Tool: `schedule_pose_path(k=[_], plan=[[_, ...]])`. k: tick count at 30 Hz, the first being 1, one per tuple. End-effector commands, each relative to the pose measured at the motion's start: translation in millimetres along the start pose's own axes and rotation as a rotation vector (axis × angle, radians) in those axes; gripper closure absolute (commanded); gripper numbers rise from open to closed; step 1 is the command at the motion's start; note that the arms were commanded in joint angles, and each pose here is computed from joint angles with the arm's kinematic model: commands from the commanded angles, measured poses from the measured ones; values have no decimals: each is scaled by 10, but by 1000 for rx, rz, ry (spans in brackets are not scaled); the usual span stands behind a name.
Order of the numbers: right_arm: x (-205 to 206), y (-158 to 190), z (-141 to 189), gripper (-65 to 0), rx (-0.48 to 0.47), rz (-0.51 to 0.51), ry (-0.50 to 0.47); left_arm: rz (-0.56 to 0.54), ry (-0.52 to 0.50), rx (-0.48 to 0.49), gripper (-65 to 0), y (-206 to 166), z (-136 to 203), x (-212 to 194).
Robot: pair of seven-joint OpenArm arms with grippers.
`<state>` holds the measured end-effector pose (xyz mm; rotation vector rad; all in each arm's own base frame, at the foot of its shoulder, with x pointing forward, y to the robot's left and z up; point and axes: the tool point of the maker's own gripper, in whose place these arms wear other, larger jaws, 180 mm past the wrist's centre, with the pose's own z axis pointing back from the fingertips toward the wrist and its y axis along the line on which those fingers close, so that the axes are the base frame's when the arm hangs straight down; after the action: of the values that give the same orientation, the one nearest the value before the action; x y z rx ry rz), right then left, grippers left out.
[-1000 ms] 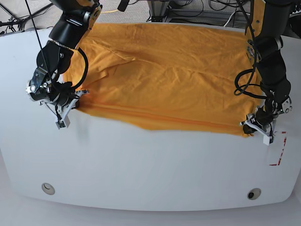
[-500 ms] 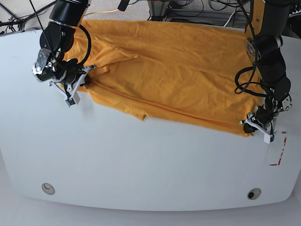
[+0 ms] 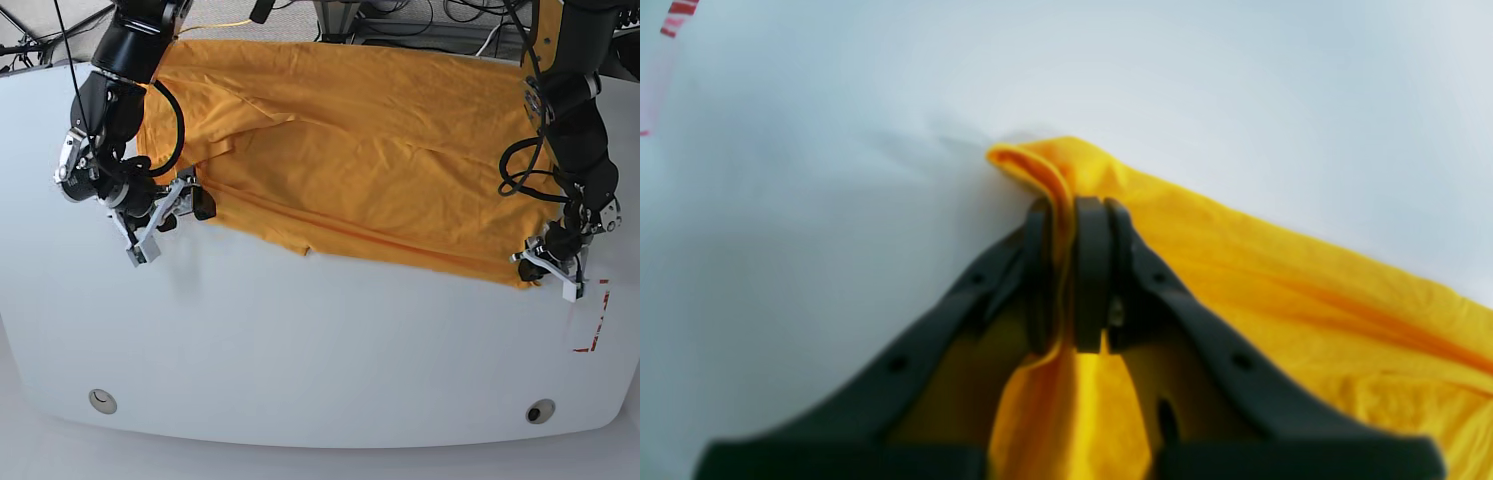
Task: Fold the T-shirt properly
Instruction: 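Lift the hem with both grippers and fold it toward the collar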
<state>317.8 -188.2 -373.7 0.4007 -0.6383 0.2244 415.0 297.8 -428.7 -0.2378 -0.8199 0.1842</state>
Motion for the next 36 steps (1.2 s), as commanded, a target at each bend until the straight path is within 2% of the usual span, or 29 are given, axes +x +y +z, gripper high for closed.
schedule_pose_path(k=[1, 4, 8, 17, 19, 23, 28, 32, 36], plan=[[251, -71, -64, -411, 28, -27, -68, -36, 108, 51, -43, 123, 28, -196], [235, -208, -182, -374, 47, -95, -59, -36, 108, 51, -43, 123, 28, -196], [154, -279, -306, -365, 71, -163, -46, -37, 109, 51, -43, 122, 27, -197], [28, -168, -382, -358, 91, -149, -8, -37, 109, 51, -43, 122, 27, -197], [7, -115, -412, -323, 103, -136, 6, -37, 109, 51, -43, 122, 27, -197], [-4, -67, -439, -206, 114, -125, 18, -37, 109, 50, -43, 114, 23, -200], [-13, -62, -446, -130, 113, -120, 24, -37, 109, 50, -43, 114, 23, -200], [96, -68, -435, 0, 111, -109, 4, -37, 109, 50, -43, 114, 23, -200], [267, -99, -367, 0, 94, -75, -27, -36, 111, 50, -43, 116, 24, -209]])
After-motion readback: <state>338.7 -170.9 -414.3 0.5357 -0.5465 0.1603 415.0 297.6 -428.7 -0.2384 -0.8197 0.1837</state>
